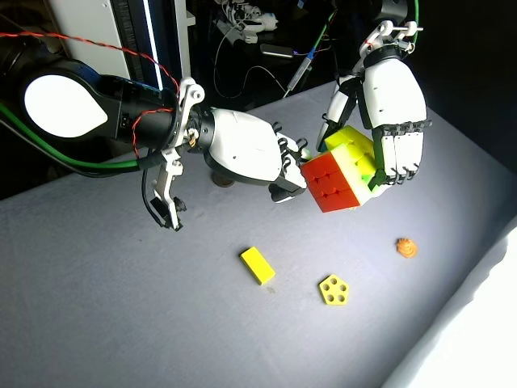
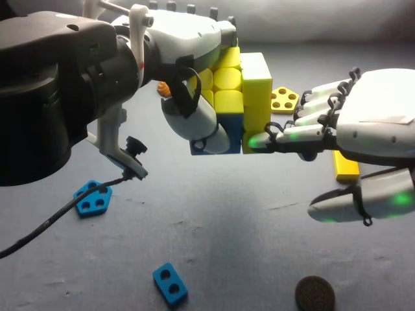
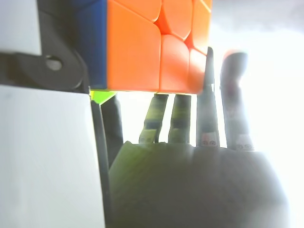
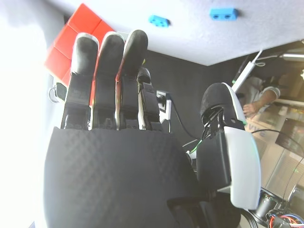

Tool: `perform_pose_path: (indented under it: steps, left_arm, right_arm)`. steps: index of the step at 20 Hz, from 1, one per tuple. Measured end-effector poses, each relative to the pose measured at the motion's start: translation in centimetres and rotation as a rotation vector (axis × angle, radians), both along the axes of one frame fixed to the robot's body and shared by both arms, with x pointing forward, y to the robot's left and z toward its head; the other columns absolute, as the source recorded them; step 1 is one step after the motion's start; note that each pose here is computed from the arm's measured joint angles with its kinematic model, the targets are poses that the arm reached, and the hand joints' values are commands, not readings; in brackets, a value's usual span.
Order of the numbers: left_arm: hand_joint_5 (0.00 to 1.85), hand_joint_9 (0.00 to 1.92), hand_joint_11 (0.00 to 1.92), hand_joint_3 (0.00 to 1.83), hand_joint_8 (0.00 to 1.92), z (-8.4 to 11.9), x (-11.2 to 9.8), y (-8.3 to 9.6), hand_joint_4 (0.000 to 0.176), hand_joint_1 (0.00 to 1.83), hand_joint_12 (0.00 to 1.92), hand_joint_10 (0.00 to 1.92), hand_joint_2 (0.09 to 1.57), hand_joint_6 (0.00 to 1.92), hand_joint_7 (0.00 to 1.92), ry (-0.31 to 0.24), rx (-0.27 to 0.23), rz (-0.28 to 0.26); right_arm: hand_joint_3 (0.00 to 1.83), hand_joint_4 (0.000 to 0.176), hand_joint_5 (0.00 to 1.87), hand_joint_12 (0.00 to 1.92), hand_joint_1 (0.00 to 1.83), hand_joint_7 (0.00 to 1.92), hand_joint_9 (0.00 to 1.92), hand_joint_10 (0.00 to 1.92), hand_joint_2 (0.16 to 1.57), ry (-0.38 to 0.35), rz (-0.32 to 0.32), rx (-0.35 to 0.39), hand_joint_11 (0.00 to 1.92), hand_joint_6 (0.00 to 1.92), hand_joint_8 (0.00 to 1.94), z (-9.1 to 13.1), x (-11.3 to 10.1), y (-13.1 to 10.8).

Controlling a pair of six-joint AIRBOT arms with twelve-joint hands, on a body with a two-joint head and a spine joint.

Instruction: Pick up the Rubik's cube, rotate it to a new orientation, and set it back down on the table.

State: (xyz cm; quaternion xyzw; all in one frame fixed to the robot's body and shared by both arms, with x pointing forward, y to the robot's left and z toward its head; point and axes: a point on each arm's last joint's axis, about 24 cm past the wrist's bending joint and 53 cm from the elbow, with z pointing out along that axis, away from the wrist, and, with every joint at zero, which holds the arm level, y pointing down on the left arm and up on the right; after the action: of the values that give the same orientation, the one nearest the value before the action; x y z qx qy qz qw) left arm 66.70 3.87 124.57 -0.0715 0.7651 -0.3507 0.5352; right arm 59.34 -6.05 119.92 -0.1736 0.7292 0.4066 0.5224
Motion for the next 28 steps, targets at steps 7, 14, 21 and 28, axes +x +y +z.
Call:
perform_pose_path:
  steps: [7,14,21,28]
  left_arm:
    - [0.5,0.32,0.36,0.0,1.92,0.1,0.2,0.2,0.0,1.04,1.92,1.92,1.42,1.62,0.46,-0.003,0.002,0.009]
    - [0.51,0.32,0.36,0.0,1.92,-0.1,-0.3,-0.5,0.0,1.04,1.92,1.92,1.41,1.61,0.46,0.016,-0.02,-0.023]
    - [0.49,0.3,0.36,0.0,1.92,0.0,-0.2,-0.5,0.0,1.02,1.92,1.92,1.42,1.65,0.45,0.008,-0.015,-0.023]
    - [0.5,0.29,0.35,0.0,1.92,-0.2,-0.3,-0.6,0.0,1.04,1.92,1.92,1.41,1.61,0.47,0.011,-0.012,-0.026]
  right_arm:
    - [0.0,0.0,0.19,1.92,0.2,0.43,0.37,1.68,1.22,0.021,-0.02,0.001,0.3,0.01,1.18,-0.7,0.8,-0.2]
    - [0.0,0.0,0.18,1.92,0.21,0.43,0.34,1.69,1.22,0.059,-0.083,-0.016,0.26,0.01,1.18,-1.9,2.7,-1.3]
    - [0.0,0.0,0.19,1.92,0.22,0.44,0.35,1.68,1.22,0.093,-0.112,-0.026,0.26,0.01,1.17,-2.4,2.8,-2.2]
    - [0.0,0.0,0.19,1.92,0.21,0.45,0.37,1.66,1.21,0.054,-0.25,0.031,0.28,0.02,1.17,1.6,5.1,-7.9]
